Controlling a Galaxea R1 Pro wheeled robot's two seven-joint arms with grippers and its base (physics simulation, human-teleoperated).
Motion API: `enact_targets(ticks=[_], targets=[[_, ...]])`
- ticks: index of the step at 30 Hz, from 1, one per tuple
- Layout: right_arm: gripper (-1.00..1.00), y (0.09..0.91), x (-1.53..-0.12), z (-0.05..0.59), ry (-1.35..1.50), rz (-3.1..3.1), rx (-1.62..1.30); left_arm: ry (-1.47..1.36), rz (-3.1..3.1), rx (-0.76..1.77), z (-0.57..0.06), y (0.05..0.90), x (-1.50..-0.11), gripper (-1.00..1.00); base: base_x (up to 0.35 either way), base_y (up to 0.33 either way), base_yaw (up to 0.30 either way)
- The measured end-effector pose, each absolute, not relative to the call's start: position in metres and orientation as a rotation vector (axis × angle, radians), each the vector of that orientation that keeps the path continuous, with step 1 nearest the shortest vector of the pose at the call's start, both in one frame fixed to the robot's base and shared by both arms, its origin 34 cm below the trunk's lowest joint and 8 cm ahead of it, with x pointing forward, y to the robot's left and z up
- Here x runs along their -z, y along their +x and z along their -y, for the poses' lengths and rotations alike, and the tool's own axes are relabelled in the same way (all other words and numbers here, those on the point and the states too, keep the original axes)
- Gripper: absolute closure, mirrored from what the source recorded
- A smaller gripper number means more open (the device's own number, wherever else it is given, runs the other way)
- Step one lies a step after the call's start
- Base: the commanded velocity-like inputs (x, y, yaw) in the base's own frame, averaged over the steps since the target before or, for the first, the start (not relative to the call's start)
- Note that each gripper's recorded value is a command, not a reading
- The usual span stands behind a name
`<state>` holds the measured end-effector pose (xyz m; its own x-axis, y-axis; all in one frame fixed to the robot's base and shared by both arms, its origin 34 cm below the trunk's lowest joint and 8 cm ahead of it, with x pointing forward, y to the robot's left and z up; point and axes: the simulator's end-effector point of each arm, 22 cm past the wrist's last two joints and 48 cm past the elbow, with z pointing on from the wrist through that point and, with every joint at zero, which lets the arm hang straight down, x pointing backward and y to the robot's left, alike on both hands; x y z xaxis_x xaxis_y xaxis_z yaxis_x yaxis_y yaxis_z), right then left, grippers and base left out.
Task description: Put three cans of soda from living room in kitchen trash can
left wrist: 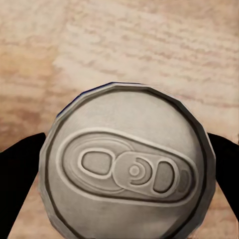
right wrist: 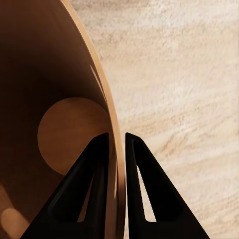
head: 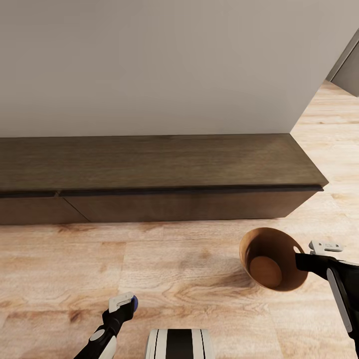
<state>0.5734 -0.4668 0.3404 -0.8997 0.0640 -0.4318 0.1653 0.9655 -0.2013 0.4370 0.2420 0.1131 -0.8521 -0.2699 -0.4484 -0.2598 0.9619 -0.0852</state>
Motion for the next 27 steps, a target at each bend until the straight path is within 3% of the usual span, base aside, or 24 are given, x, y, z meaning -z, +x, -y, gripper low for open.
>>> enact_targets(ticks=[27], targets=[[1.0, 0.5733, -0.3403, 0.4669, 0.164, -2.682, 0.325, -0.377, -2.641, 0.03, -0.242, 0.4372, -0.1132, 1.0, 0.0, 0.0, 0.0]])
